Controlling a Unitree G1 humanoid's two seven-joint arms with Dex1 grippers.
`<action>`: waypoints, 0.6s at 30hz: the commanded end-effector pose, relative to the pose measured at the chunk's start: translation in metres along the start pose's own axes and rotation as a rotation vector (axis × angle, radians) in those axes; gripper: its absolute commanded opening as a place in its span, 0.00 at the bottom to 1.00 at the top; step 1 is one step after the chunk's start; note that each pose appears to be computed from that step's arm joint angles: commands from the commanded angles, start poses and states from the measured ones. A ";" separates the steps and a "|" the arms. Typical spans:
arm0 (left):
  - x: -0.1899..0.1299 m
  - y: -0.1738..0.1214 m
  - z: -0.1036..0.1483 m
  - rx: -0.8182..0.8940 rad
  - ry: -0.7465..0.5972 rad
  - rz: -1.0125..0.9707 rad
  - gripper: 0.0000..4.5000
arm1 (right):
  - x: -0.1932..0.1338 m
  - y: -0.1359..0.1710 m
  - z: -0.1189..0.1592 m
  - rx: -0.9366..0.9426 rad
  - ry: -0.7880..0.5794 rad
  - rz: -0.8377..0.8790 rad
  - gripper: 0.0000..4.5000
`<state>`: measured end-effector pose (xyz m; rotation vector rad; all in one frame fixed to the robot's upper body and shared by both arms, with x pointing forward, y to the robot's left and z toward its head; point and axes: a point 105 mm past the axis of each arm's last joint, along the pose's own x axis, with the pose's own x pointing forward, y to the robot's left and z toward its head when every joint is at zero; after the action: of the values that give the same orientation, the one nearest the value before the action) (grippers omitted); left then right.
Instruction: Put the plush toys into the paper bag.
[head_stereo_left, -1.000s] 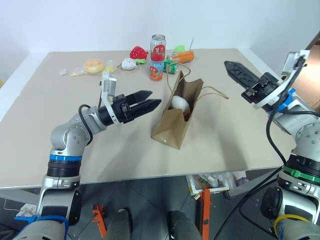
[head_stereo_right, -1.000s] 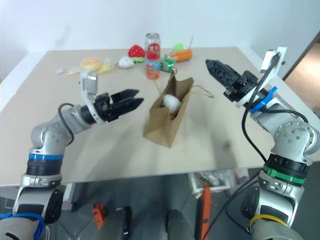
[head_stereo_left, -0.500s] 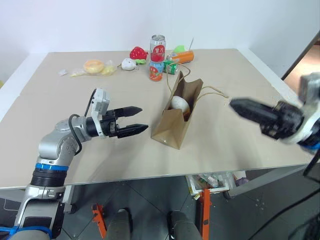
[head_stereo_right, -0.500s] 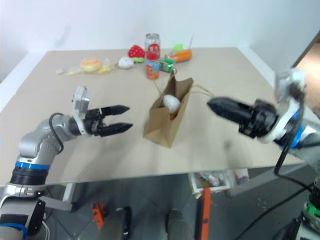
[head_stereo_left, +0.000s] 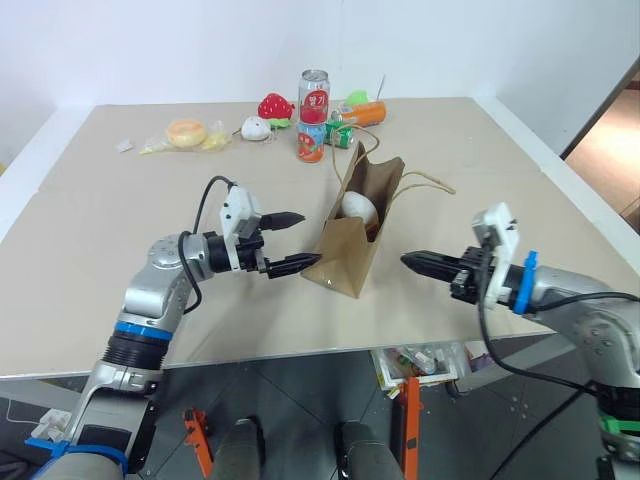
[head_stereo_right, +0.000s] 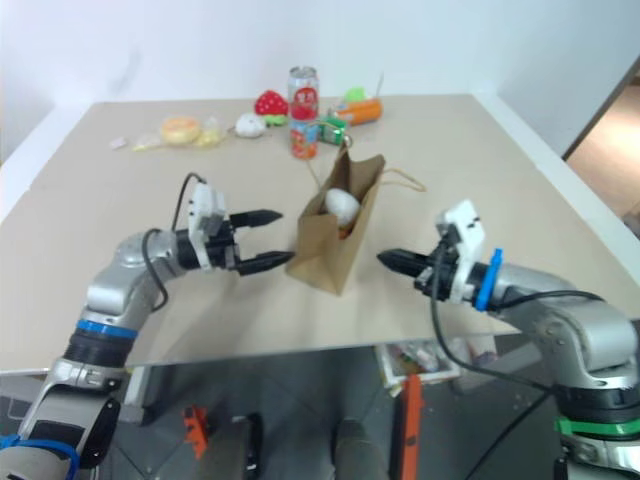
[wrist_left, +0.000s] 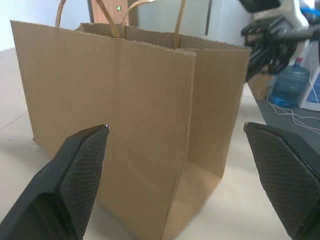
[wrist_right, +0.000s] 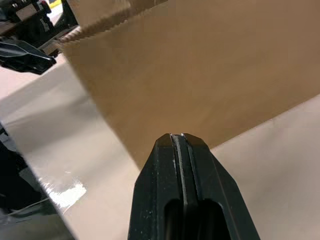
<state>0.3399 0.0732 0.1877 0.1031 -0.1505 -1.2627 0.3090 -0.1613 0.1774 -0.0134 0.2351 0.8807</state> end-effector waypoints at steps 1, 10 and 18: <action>0.010 -0.002 0.013 -0.001 -0.036 -0.026 1.00 | 0.032 0.010 0.018 -0.089 -0.059 0.052 0.04; 0.019 -0.009 0.014 0.013 -0.001 -0.067 1.00 | 0.060 0.023 0.028 -0.077 -0.114 0.115 0.04; 0.036 0.004 0.012 0.034 0.068 0.067 1.00 | 0.069 0.027 0.033 -0.052 -0.153 0.114 0.04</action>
<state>0.3482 0.0474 0.1875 0.1328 -0.0794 -1.2377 0.3368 -0.0906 0.1825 0.0313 0.1287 0.9937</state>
